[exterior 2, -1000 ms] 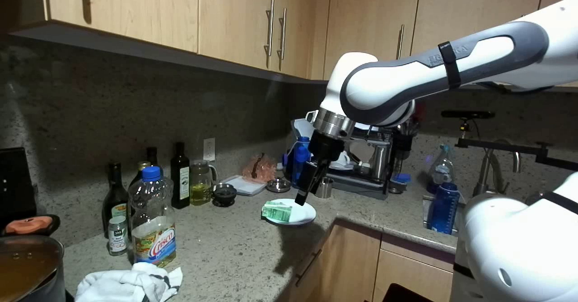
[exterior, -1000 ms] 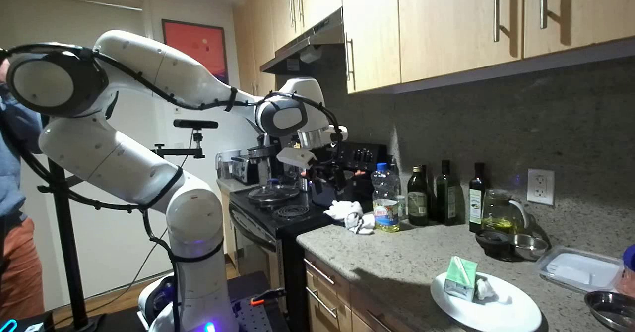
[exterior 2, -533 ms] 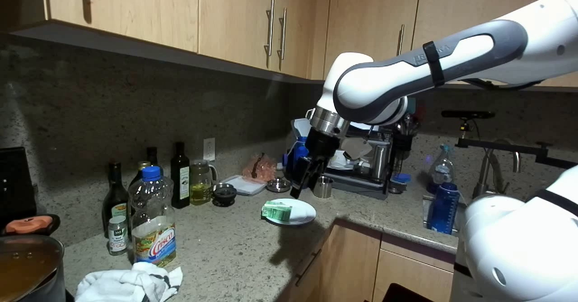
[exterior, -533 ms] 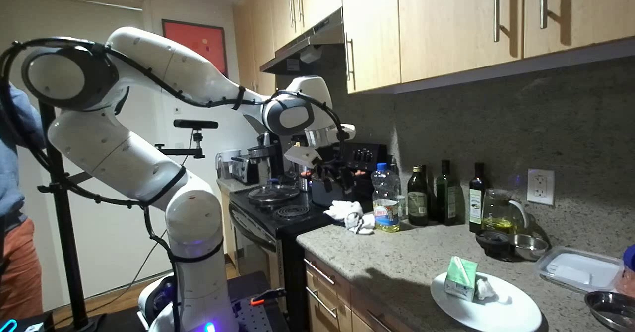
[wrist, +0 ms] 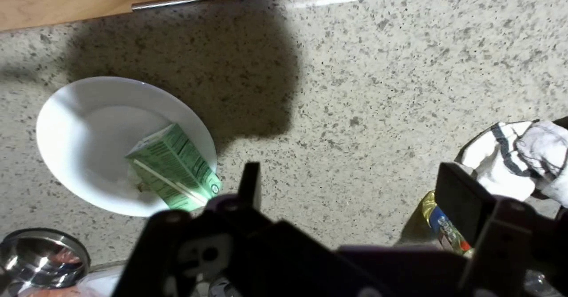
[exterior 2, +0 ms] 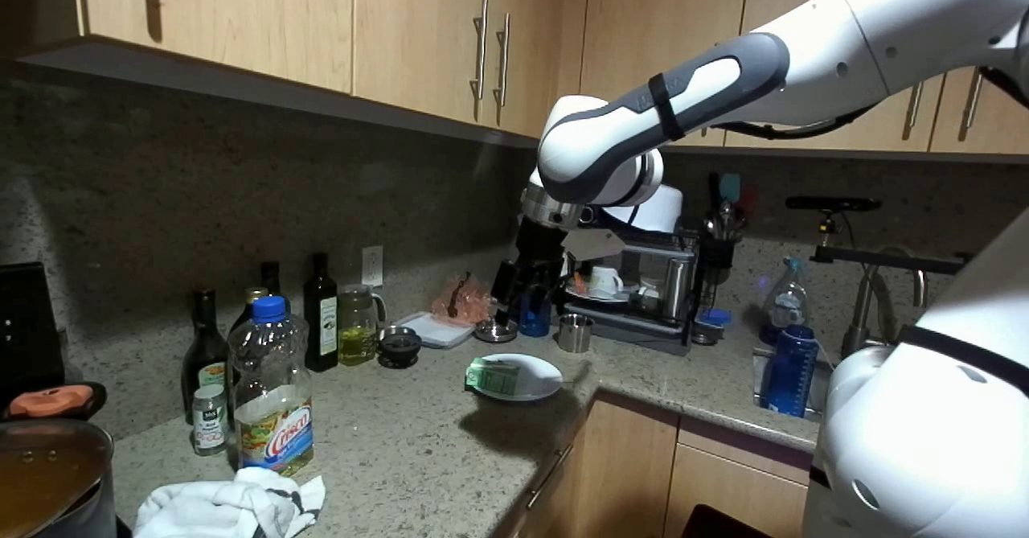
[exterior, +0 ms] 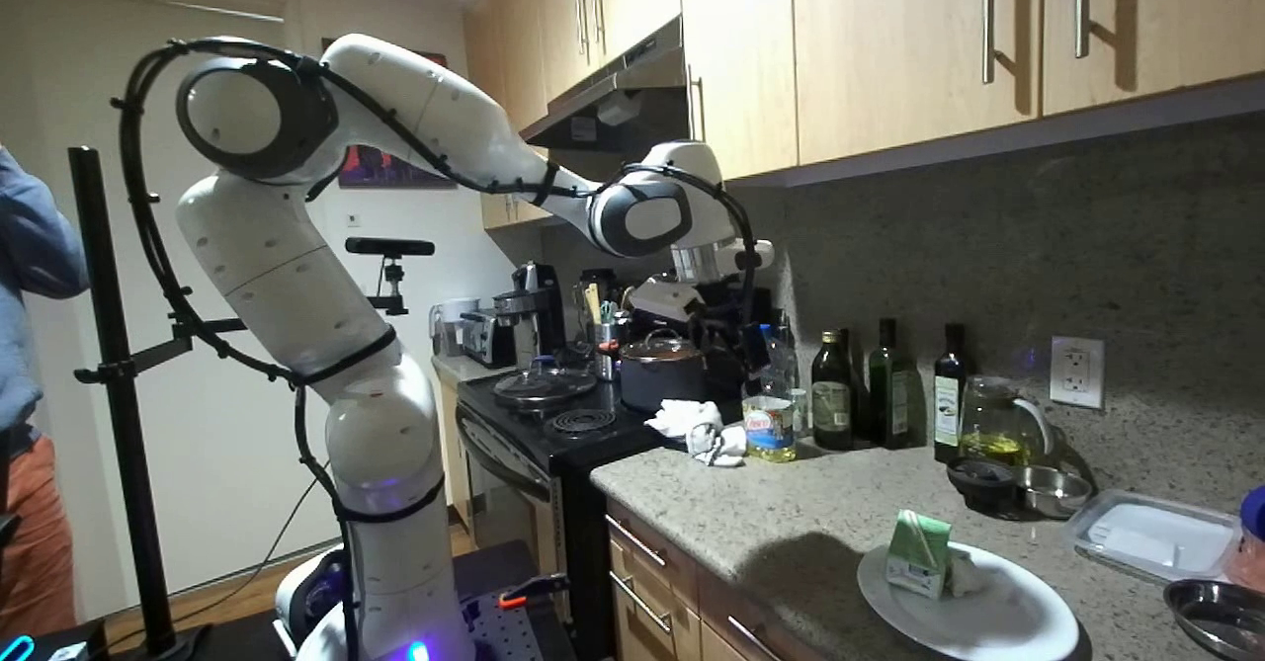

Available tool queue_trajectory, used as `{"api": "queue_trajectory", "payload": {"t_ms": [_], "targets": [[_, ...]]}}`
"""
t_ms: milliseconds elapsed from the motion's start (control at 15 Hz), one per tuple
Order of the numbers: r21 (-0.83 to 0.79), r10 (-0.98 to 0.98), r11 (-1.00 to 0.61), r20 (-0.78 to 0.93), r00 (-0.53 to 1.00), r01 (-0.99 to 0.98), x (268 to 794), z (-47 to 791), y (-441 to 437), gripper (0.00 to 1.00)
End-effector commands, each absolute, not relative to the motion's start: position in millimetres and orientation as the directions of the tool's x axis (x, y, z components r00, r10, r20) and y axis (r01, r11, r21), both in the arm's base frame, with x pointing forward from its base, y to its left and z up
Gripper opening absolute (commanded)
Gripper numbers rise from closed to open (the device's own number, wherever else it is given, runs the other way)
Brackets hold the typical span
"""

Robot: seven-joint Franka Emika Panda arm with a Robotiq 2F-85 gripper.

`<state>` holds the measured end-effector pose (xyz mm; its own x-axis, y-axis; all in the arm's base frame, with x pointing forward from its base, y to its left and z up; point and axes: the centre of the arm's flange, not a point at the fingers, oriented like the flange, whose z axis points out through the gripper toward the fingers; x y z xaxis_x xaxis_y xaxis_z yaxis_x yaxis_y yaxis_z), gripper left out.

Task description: Pick the green box from the plate and put it on the counter

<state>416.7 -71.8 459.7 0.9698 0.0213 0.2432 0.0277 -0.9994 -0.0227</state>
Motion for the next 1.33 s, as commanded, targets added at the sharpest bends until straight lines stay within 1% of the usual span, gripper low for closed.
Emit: {"api": "queue_trajectory", "payload": {"t_ms": [0,133,400,733,1000,1133,1200,1267], "targets": [[-0.022,0.021,-0.999,0.239,0.971,0.027,419,458,-72,1.0],[-0.029,0.018,-0.999,0.233,0.972,0.025,425,454,-75,1.0],[-0.068,-0.017,-0.998,0.22,0.975,-0.002,463,427,-96,1.0],[0.006,-0.006,-1.0,0.251,0.968,-0.007,506,387,-126,1.0],[0.142,0.022,-0.989,0.332,0.943,-0.027,533,355,-149,1.0],[0.19,0.04,-0.981,0.359,0.932,-0.031,538,346,-158,1.0],[0.15,0.038,-0.989,0.336,0.941,-0.013,524,351,-151,1.0],[0.155,0.036,-0.988,0.331,0.943,-0.016,526,345,-154,1.0]]}}
